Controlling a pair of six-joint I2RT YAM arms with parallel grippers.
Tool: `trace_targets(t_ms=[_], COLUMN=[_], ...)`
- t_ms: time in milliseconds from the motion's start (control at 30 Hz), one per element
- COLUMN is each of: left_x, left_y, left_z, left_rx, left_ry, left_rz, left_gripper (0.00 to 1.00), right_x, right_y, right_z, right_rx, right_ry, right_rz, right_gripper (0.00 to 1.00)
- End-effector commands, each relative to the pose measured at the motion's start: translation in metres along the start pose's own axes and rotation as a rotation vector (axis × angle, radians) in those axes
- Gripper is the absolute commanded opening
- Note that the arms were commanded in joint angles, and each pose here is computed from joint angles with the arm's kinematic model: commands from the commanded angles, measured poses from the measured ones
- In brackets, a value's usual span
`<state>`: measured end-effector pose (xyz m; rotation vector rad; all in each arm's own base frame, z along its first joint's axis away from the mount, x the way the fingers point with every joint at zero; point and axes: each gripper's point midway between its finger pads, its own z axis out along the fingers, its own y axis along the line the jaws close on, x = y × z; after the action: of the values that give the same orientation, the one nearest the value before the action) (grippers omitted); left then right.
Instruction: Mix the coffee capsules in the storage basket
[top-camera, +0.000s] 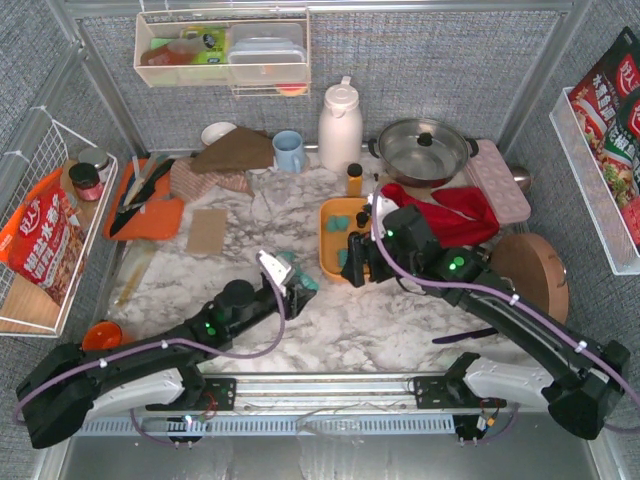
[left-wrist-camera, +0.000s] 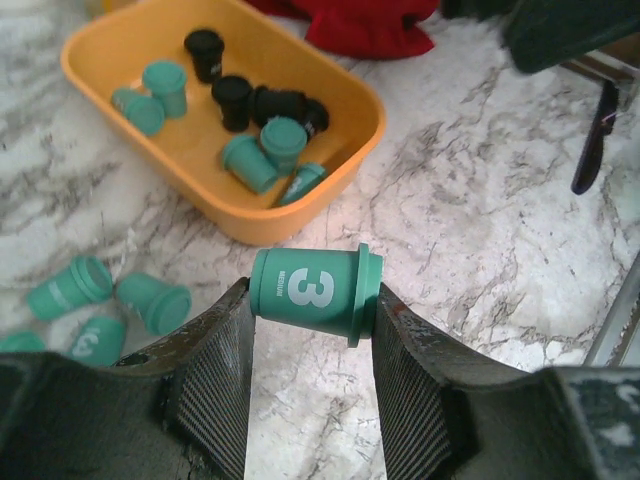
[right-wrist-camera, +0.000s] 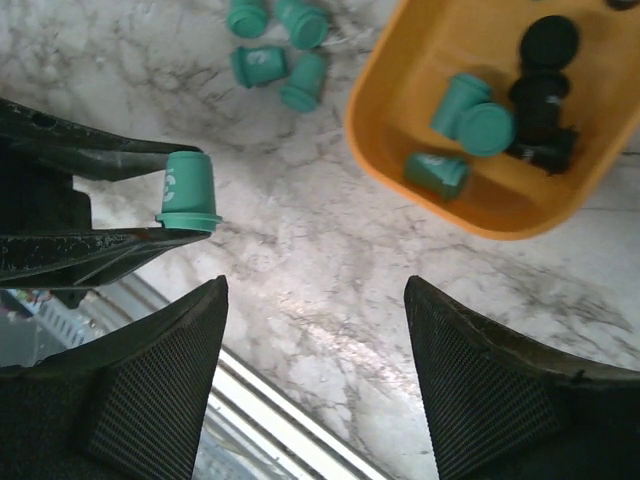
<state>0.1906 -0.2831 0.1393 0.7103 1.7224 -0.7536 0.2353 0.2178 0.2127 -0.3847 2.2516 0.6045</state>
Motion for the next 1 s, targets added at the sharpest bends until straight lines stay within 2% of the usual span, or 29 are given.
trace_targets(t_ms=[0,333,633,800,967], left_x=[-0.044,-0.040,-0.045,-0.045,-0.044], left_y=[-0.013,-0.025,-0.027,-0.027,-0.026], left_z=[-0.010,-0.022,-0.028,-0.030,-0.031], left_rx=[0.095,0.176,0.189,0.186,0.185], left_ry=[-0.235,-0.282,-0.306,-0.302,-0.296], left_rz=[0.144,0.203,0.226,0.230,0.228], left_gripper=[0.21,0.21,0.20,0.20,0.20], right_x=[-0.003,0.001,0.009,0.010,0.012], right_y=[0.033,0.089,0.108,0.114,0.120], right_z=[0.007,0.025,0.047,0.053,0.057], right_rx=[-0.100,-0.232,-0.252,-0.261,-0.276], right_ry=[-0.009,-0.002,0.036,0.040,0.045], right_rz=[0.027,0.039,0.050,0.067,0.083], right_gripper=[0.75,0.71,0.66,0.59,0.47])
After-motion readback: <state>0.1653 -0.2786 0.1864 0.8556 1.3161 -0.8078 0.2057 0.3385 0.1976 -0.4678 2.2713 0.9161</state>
